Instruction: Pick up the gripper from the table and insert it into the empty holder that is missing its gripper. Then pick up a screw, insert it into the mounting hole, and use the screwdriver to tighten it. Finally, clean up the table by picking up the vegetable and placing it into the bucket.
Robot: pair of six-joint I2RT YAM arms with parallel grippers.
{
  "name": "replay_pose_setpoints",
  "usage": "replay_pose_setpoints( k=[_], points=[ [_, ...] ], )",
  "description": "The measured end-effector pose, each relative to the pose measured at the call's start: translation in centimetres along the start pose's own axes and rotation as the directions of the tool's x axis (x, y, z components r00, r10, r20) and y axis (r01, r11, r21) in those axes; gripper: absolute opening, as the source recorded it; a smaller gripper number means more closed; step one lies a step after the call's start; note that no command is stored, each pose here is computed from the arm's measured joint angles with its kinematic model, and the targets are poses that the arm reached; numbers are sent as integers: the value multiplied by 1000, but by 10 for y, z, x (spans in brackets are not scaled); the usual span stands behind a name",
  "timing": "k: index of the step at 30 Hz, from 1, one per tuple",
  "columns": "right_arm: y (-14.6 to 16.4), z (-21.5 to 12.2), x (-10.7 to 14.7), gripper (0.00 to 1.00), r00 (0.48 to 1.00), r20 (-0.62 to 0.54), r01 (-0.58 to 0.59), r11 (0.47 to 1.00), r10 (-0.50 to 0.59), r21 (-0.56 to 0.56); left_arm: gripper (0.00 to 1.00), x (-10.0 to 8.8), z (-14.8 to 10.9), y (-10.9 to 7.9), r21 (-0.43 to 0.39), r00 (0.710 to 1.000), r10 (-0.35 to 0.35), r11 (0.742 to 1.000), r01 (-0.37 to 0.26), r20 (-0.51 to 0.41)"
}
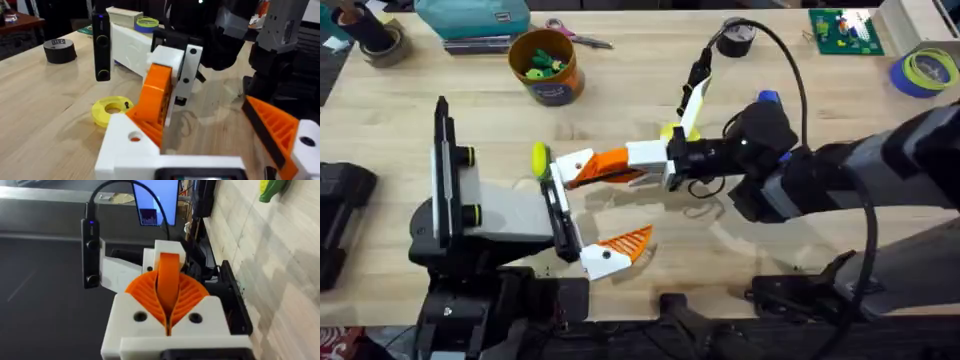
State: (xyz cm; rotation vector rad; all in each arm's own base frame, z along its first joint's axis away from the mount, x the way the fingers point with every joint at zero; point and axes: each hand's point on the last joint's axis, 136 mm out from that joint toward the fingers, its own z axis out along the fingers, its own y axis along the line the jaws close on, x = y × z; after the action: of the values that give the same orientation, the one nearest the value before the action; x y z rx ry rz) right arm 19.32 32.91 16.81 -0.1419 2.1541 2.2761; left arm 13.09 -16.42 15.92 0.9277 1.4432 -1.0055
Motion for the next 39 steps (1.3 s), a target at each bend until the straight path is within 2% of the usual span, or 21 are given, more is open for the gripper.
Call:
replay_pose_setpoints(
  k=[17,35,36,37,39],
  points=[
    [0,5,-8,8,997,-67,36,999,-37,-8,986,0,0,4,-24,1000,9,1000,-9,1],
    [0,5,-7,8,996,-73,50,999,-51,-10,986,0,0,4,-23,1000,9,1000,-9,1],
    [0,5,-7,19,996,-73,51,999,-52,-10,986,0,0,4,-23,1000,9,1000,-9,1],
    [0,5,-7,82,996,-73,51,999,-52,-9,986,0,0,4,-23,1000,10,1000,-10,1],
    [0,6,-6,375,995,-79,57,998,-58,-11,986,0,0,3,-15,1000,6,1000,-6,0]
  ],
)
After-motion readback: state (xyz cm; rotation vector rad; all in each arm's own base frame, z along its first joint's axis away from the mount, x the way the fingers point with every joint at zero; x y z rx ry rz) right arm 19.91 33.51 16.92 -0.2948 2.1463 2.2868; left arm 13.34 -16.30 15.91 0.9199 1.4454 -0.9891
